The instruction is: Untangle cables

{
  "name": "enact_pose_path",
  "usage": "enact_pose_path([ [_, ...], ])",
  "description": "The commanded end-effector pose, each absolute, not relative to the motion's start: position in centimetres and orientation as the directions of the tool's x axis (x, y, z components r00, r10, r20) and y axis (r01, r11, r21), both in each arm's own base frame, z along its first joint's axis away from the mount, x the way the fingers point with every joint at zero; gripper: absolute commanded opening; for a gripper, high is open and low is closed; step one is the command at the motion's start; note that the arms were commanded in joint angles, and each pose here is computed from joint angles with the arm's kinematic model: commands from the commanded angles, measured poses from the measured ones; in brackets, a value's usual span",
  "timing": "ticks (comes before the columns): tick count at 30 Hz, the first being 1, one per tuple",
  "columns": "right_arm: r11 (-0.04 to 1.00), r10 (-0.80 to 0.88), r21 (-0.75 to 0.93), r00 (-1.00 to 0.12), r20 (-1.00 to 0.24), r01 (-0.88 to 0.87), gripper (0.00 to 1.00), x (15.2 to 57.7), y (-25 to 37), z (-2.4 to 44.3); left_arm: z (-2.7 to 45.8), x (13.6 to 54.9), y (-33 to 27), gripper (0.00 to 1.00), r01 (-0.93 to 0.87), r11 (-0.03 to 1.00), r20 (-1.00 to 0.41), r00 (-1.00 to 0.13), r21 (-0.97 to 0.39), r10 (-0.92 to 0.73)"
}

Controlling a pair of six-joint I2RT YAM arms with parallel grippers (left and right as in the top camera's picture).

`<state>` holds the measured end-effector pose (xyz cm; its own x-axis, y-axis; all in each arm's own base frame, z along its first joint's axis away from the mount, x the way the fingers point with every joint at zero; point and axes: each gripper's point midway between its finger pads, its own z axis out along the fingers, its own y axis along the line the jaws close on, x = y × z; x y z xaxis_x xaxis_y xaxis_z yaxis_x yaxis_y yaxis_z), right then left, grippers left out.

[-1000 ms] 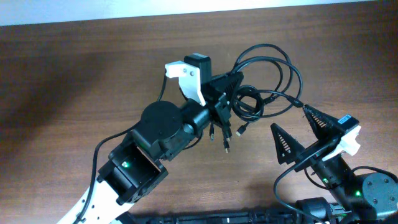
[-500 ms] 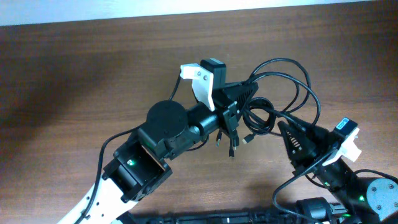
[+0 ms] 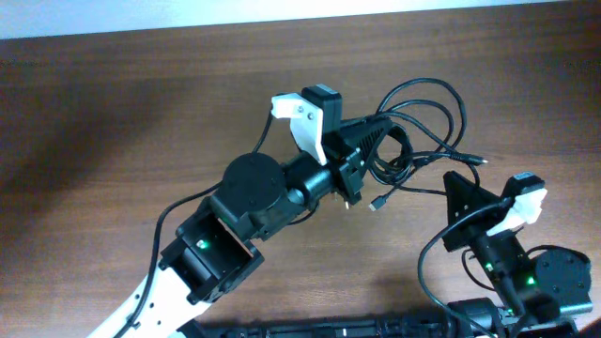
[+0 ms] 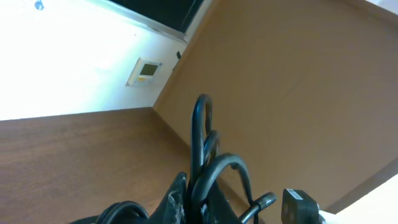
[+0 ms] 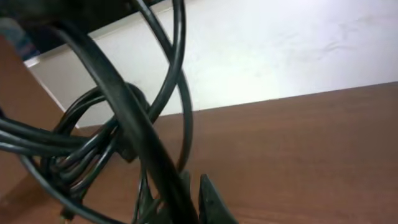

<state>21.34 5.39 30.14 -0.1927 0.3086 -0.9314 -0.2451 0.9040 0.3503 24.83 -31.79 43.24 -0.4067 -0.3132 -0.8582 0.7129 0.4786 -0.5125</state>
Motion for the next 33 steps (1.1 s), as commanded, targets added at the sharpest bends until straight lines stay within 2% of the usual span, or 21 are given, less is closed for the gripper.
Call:
enact_pose_path([
  [1,0.931,0.311,0.337,-0.177,-0.934,-0.141,0.04,21.7,3.6,29.6,45.9,25.6,-30.3,0.00,0.703,0.512,-0.864,-0.325,-0.493,-0.385],
  [6,0.944,0.313,0.327,-0.187,-0.931,-0.049,0.04,21.8,2.1,28.6,45.9,26.0,-30.0,0.00,0.703,0.552,-0.888,-0.278,-0.448,-0.366],
  [12,0.947,0.314,0.321,-0.191,-0.930,-0.006,0.04,21.8,1.4,28.2,45.2,26.0,-30.1,0.00,0.754,0.646,-0.990,-0.042,-0.121,-0.137],
  [20,0.947,0.313,0.320,-0.190,-0.930,-0.005,0.04,21.8,1.4,28.2,42.6,26.0,-30.1,0.00,0.742,0.634,-0.975,0.147,0.218,0.164],
  [25,0.949,0.313,0.314,-0.196,-0.929,0.028,0.04,21.7,0.9,27.8,42.0,26.0,-30.1,0.00,0.741,0.624,-0.967,0.155,0.249,0.202],
  [33,0.950,0.312,0.297,-0.205,-0.928,0.101,0.04,21.5,-0.3,27.0,41.7,26.0,-30.1,0.00,0.711,0.586,-0.919,0.252,0.388,0.302],
])
